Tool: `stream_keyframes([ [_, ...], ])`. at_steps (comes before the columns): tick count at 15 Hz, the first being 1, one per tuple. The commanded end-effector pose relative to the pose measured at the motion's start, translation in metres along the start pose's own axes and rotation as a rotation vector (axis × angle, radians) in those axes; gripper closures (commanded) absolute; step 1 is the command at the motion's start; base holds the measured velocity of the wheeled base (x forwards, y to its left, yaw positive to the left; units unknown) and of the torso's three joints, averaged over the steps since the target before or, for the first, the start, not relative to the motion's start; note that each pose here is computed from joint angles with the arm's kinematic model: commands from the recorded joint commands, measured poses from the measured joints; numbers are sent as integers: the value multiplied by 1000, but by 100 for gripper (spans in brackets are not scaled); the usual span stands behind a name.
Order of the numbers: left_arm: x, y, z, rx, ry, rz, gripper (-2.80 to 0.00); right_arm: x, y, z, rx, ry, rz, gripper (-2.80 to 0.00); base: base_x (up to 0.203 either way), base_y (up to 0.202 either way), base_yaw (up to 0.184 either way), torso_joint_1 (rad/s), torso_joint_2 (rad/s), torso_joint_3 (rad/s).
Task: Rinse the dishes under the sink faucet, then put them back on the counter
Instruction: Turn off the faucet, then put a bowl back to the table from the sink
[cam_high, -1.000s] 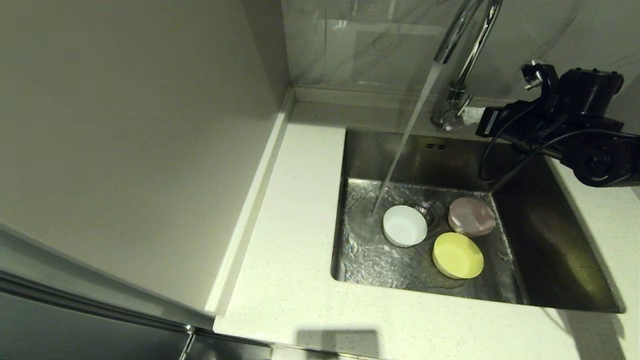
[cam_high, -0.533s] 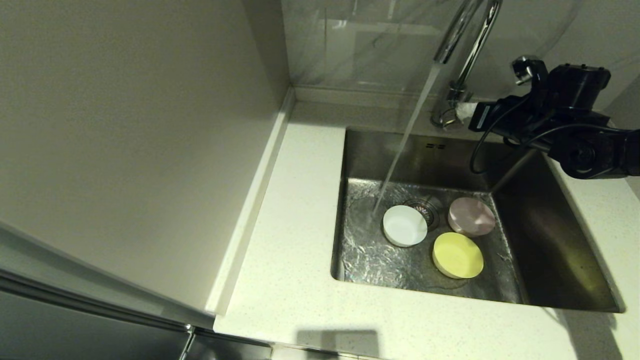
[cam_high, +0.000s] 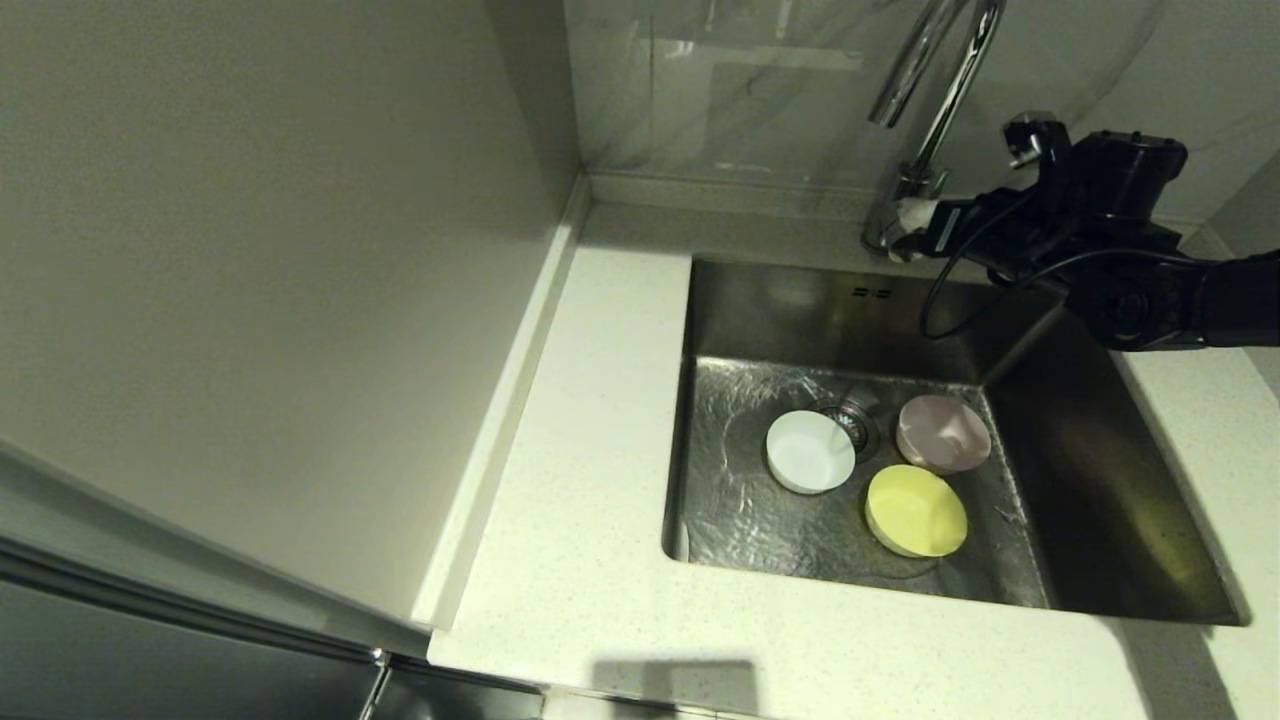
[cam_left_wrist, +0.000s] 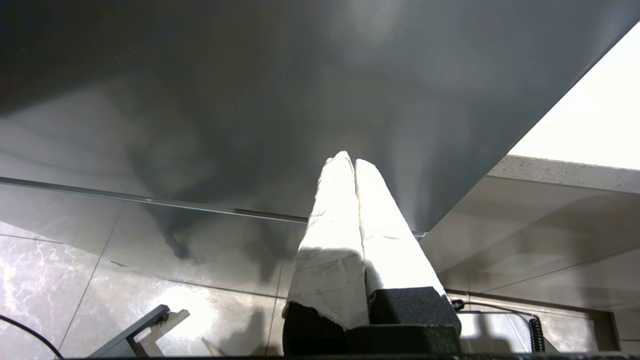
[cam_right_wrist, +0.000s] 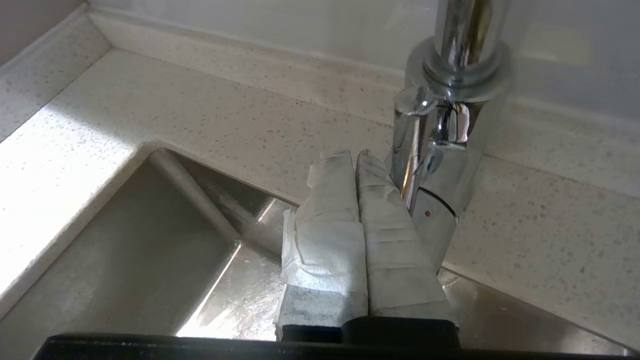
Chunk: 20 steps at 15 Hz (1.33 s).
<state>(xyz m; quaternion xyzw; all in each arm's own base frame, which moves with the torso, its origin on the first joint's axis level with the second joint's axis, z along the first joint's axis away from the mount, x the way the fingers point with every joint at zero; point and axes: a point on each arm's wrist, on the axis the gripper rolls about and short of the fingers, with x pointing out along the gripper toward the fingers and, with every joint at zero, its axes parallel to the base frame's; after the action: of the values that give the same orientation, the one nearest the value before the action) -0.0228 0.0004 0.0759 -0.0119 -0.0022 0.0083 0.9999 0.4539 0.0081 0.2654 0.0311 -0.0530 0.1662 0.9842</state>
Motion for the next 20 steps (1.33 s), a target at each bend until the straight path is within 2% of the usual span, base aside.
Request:
stream_keyframes([
  [1, 0, 0, 0, -1, -2, 0, 0, -2, 1, -2, 15, 15, 4, 0, 0, 0, 0, 0, 0, 0],
  [4, 0, 0, 0, -1, -2, 0, 0, -30, 19, 17, 117, 84, 33, 0, 0, 0, 0, 0, 0, 0],
  [7, 0, 0, 0, -1, -2, 0, 0, -83, 42, 40, 217, 183, 120, 0, 0, 0, 0, 0, 0, 0],
  [9, 0, 0, 0, -1, -2, 0, 0, -118, 53, 25, 267, 320, 149, 0, 0, 0, 0, 0, 0, 0],
  [11, 0, 0, 0, -1, -2, 0, 0, -150, 58, -5, 230, 491, 155, 0, 0, 0, 0, 0, 0, 0],
  [13, 0, 0, 0, -1, -2, 0, 0, -183, 55, -43, 146, 658, 159, 0, 0, 0, 0, 0, 0, 0],
  [15, 0, 0, 0, -1, -2, 0, 0, -212, 56, -69, 68, 768, 161, 0, 0, 0, 0, 0, 0, 0],
  [17, 0, 0, 0, -1, -2, 0, 0, -236, 59, -73, -13, 860, 37, 0, 0, 0, 0, 0, 0, 0],
  [19, 0, 0, 0, -1, -2, 0, 0, -249, 64, -73, -28, 934, 10, 0, 0, 0, 0, 0, 0, 0],
  [20, 0, 0, 0, -1, -2, 0, 0, -251, 66, -70, -50, 917, 8, 0, 0, 0, 0, 0, 0, 0],
])
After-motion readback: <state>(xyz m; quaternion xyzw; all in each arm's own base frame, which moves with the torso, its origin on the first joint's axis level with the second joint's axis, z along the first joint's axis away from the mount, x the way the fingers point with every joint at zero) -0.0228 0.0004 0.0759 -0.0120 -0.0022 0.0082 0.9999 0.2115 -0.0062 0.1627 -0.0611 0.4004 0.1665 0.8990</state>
